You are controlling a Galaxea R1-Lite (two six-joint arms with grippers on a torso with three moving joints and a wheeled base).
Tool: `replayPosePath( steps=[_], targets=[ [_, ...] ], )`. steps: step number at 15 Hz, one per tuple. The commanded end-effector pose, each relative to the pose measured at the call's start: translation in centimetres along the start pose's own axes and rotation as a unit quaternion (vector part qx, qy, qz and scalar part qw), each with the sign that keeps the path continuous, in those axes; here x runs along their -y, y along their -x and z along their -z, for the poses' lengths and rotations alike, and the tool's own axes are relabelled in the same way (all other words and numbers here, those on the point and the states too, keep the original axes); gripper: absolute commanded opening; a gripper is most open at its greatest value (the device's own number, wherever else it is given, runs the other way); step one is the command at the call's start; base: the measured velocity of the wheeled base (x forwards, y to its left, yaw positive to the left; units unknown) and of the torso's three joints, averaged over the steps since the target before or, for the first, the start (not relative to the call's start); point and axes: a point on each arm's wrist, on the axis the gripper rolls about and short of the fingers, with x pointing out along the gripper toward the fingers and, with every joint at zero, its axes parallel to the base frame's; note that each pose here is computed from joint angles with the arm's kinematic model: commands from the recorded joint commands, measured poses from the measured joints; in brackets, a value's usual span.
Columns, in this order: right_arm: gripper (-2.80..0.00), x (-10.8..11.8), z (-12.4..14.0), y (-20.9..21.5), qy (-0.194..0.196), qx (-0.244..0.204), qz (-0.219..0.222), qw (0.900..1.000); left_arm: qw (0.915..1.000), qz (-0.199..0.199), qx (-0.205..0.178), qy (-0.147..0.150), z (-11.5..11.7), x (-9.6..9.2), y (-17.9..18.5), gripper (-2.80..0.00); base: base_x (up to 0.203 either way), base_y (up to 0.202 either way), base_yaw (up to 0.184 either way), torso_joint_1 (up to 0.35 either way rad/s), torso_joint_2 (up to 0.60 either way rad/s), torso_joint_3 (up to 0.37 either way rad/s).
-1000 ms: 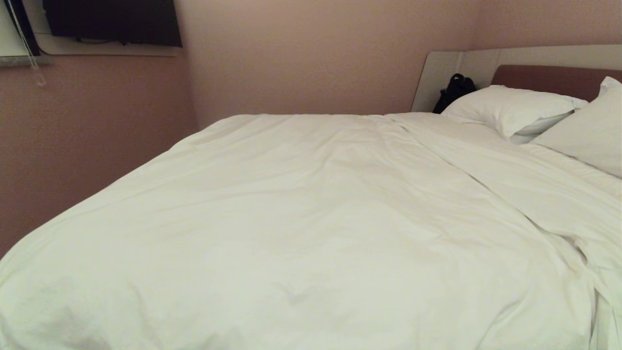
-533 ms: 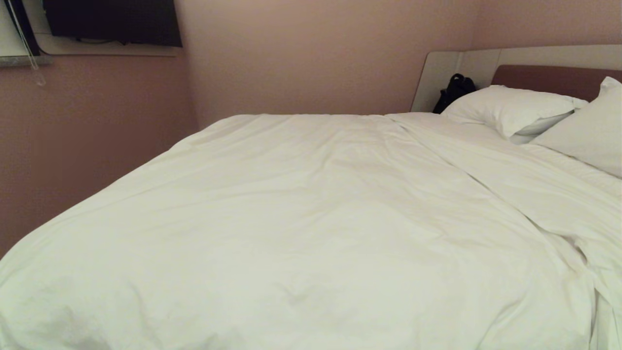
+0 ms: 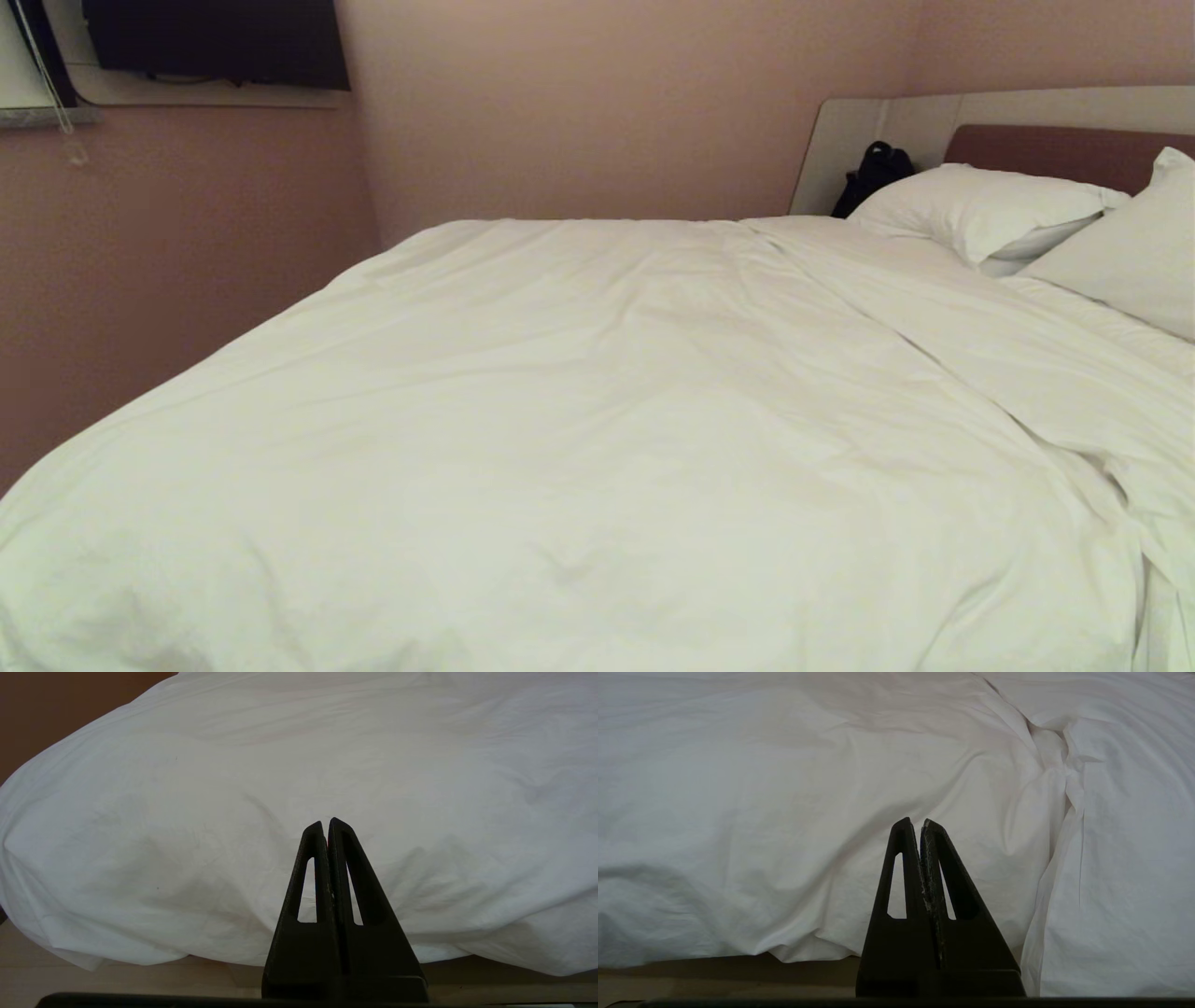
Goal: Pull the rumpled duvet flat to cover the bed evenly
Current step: Flatten the corners of the folded blanket
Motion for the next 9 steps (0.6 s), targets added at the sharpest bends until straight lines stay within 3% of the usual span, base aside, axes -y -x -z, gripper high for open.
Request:
replayPosePath(
  steps=[1, 9],
  targets=[
    [-2.80, 0.00, 0.01, 0.00, 0.000, 0.000, 0.000, 1.000, 1.0000, 0.000, 0.000, 0.000, 0.01, 0.00, 0.00, -2.80, 0.000, 0.000, 0.000, 0.000, 0.00, 0.000],
    [-2.80, 0.00, 0.00, 0.00, 0.000, 0.000, 0.000, 1.000, 1.0000, 0.000, 0.000, 0.000, 0.01, 0.00, 0.00, -2.80, 0.000, 0.000, 0.000, 0.000, 0.00, 0.000]
  ],
)
